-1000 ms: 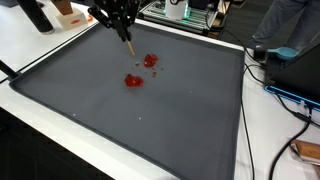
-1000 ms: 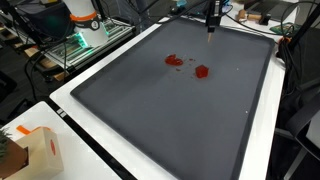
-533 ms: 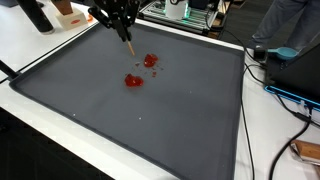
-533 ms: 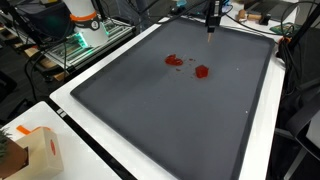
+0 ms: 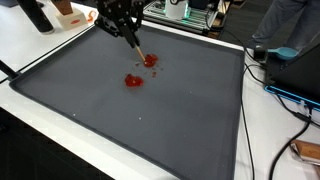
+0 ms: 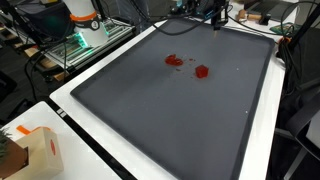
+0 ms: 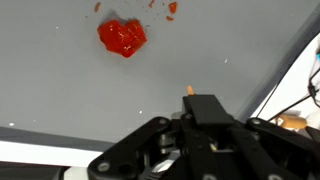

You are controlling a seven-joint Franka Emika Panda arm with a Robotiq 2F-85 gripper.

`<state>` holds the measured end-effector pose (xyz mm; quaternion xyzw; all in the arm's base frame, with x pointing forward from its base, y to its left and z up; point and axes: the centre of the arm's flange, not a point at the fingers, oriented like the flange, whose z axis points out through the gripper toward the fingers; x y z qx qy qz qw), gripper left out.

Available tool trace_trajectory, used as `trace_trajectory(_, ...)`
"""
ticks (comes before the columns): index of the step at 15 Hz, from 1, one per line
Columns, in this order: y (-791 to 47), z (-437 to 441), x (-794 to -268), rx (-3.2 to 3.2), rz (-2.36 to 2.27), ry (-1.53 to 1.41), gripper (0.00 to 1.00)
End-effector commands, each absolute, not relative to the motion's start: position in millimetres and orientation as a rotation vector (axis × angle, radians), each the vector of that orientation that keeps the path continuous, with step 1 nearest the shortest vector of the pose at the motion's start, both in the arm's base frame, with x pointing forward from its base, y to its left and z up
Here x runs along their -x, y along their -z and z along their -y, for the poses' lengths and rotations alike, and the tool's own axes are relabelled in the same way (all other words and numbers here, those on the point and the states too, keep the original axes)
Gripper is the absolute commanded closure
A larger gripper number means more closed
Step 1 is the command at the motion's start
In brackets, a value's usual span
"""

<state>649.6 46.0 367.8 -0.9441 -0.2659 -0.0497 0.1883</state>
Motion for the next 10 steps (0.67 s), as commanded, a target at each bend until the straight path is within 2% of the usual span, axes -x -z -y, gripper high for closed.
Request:
trace_trajectory(1,-345.7,-36.1,-664.9,2.48,0.794,0.13,0.97)
trace_trajectory(10,-291.3,-24.6,-675.2,2.291,0.725,0.097,0.97)
